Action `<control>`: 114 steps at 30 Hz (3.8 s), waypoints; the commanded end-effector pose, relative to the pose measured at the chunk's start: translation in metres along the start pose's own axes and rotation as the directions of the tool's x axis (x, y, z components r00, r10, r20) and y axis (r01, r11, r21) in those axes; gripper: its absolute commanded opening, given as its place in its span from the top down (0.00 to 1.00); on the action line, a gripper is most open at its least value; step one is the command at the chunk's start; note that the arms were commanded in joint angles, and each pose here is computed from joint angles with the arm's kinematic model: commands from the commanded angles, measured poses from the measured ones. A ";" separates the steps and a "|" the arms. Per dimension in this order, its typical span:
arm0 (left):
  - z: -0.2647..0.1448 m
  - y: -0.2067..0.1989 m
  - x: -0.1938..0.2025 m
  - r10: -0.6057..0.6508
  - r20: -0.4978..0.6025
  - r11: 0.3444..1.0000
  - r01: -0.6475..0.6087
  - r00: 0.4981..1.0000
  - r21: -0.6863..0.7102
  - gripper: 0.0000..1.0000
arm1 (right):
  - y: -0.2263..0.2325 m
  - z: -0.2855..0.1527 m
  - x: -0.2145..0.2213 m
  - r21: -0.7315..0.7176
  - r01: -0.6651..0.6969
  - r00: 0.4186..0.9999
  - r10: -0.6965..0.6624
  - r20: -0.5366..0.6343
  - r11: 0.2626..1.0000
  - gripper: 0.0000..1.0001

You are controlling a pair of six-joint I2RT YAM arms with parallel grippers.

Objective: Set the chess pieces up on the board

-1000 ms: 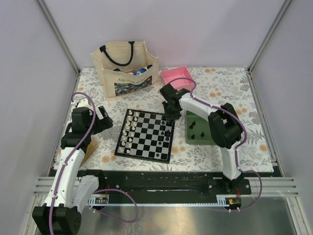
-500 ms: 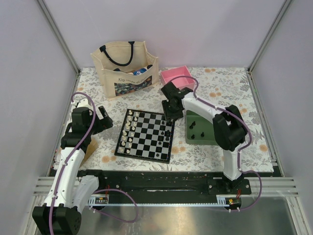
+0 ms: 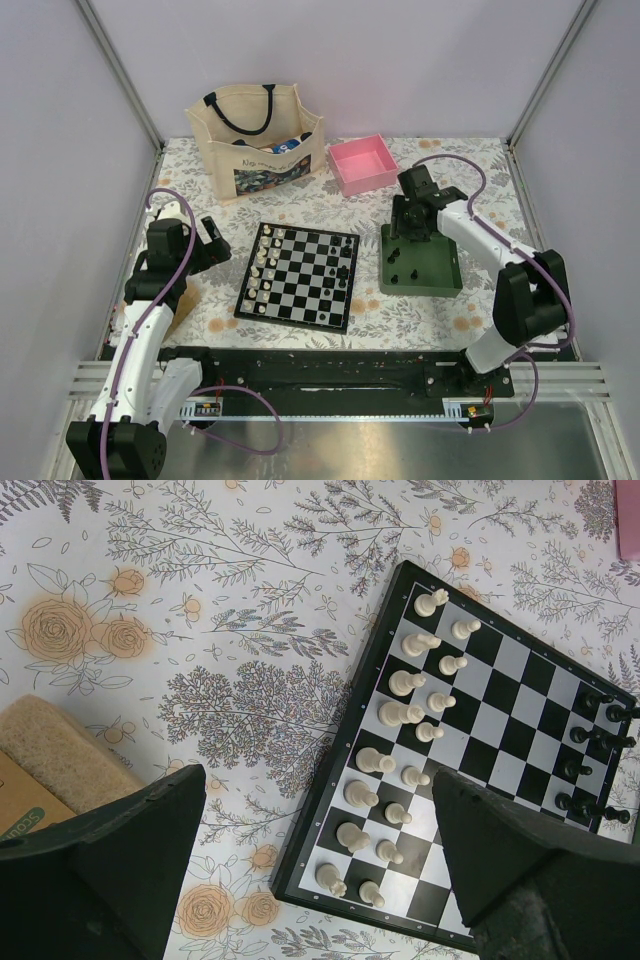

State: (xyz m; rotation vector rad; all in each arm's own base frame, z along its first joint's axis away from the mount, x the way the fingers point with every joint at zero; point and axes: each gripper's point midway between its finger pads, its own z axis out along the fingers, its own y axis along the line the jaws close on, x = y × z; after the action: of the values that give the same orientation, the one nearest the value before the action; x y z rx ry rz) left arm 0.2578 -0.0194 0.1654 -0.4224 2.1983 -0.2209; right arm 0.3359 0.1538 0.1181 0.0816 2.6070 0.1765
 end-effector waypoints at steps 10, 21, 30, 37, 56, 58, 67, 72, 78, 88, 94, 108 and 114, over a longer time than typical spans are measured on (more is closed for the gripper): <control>-0.003 -0.005 -0.014 -0.003 0.051 1.000 0.002 0.999 0.014 0.01 | -0.013 0.053 0.004 0.065 -0.070 0.993 0.075 -0.089 0.995 0.48; -0.003 -0.005 -0.014 -0.004 0.049 1.000 0.003 0.999 0.015 0.01 | -0.019 0.065 0.007 0.101 -0.042 0.993 0.053 -0.109 0.994 0.59; -0.003 -0.005 -0.015 -0.002 0.051 1.000 0.002 0.999 0.014 0.01 | -0.020 0.072 0.011 0.106 -0.044 0.991 0.057 -0.122 0.993 0.63; -0.002 -0.005 -0.014 -0.002 0.045 1.000 0.002 0.999 0.013 0.01 | -0.022 0.074 0.010 0.118 -0.036 0.992 0.050 -0.119 0.992 0.65; -0.002 -0.005 -0.014 -0.002 0.045 1.000 0.002 0.999 0.014 0.01 | -0.023 0.076 0.007 0.106 -0.024 0.993 0.036 -0.114 0.994 0.83; -0.002 -0.005 -0.014 -0.002 0.044 1.000 0.002 0.999 0.016 0.01 | -0.023 0.073 0.005 0.108 -0.022 0.994 0.033 -0.103 0.994 0.83; -0.002 -0.006 -0.014 -0.002 0.047 1.000 0.002 0.999 0.017 0.01 | -0.024 0.047 -0.011 0.110 -0.007 0.999 0.012 -0.049 0.994 0.87; -0.002 -0.005 -0.014 -0.004 0.046 1.000 0.003 0.999 0.015 0.01 | -0.020 0.024 -0.024 0.082 -0.008 1.000 0.009 -0.006 0.997 0.87; -0.002 -0.006 -0.014 -0.004 0.047 1.000 0.003 0.999 0.017 0.01 | 0.000 0.004 -0.026 -0.013 -0.023 1.000 0.023 0.000 1.000 0.89; -0.002 -0.006 -0.014 -0.004 0.047 1.000 0.003 0.999 0.017 0.01 | 0.067 0.001 0.001 -0.128 0.080 0.994 -0.088 -0.061 0.989 0.89; -0.002 -0.006 -0.014 -0.004 0.047 1.000 0.003 0.999 0.017 0.01 | 0.099 0.010 0.023 -0.189 0.108 0.985 -0.131 -0.115 0.976 0.89; -0.004 -0.006 -0.015 -0.002 0.052 1.000 0.001 0.999 0.019 0.01 | 0.115 0.032 0.044 -0.209 0.143 0.966 -0.182 -0.184 0.967 0.89; -0.004 -0.006 -0.016 -0.003 0.055 1.000 0.001 0.998 0.020 0.01 | 0.120 0.040 0.047 -0.210 0.152 0.961 -0.194 -0.198 0.966 0.88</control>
State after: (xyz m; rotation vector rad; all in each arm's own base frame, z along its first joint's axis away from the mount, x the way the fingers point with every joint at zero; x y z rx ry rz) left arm 0.2578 -0.0194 0.1654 -0.4224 2.1983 -0.2209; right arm 0.3112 0.2638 0.0673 -0.2241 2.8184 0.3423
